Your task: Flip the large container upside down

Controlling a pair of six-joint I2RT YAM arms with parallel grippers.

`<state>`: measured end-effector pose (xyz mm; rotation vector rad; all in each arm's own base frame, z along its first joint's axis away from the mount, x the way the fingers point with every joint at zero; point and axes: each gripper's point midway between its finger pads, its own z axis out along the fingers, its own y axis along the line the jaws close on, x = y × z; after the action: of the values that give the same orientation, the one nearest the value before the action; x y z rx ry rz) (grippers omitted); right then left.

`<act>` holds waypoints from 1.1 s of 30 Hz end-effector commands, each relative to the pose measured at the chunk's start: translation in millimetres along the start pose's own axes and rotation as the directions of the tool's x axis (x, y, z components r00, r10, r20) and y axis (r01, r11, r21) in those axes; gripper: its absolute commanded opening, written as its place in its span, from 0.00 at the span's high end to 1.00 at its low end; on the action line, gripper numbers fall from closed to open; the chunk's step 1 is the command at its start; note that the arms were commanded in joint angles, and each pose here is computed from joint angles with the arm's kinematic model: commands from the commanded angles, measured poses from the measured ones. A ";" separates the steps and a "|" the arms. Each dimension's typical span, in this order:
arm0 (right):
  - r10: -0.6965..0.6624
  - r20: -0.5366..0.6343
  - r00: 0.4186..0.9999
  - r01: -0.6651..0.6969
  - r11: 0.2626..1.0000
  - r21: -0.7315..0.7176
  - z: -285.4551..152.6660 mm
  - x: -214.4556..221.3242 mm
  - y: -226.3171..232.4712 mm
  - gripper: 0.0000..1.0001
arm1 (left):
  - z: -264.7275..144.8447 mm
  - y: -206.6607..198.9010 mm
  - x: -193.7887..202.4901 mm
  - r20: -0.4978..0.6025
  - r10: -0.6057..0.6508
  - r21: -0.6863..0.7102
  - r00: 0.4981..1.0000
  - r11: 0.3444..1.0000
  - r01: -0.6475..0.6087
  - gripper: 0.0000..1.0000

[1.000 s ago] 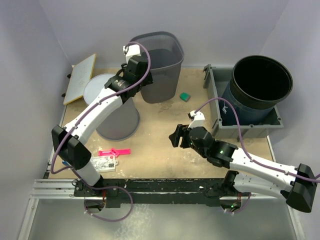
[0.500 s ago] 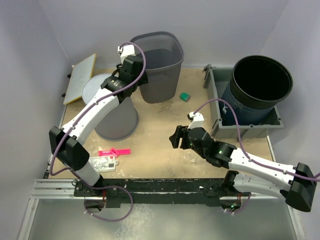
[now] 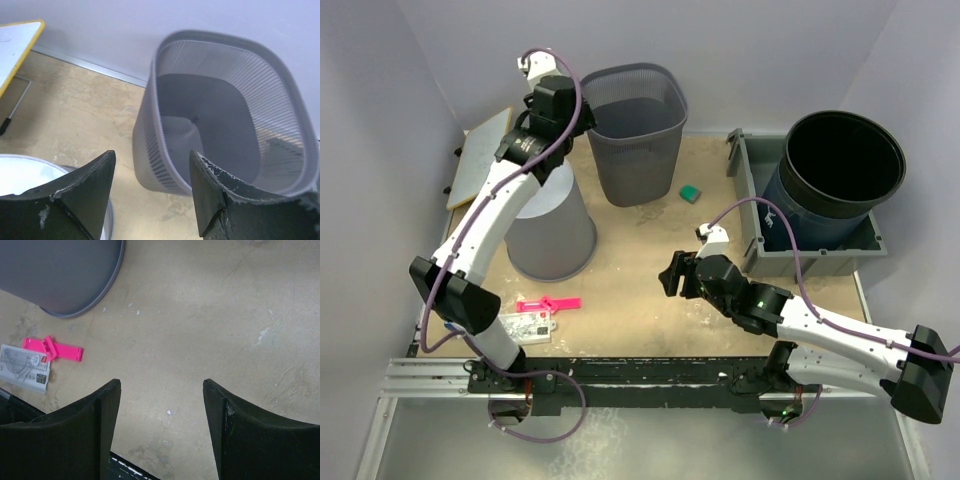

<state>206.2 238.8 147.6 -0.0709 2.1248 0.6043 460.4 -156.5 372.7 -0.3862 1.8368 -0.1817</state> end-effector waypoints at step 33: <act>0.020 0.055 0.998 -0.021 1.000 0.016 0.9 -12.1 -0.2 0.31 | -48.2 48.5 60.3 -0.259 0.121 0.114 0.958 0.989 -0.094 0.43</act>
<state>209.5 234.2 135.6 -0.0462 2.1378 0.5578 385.1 -122.0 296.2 -0.2654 2.1463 -0.1718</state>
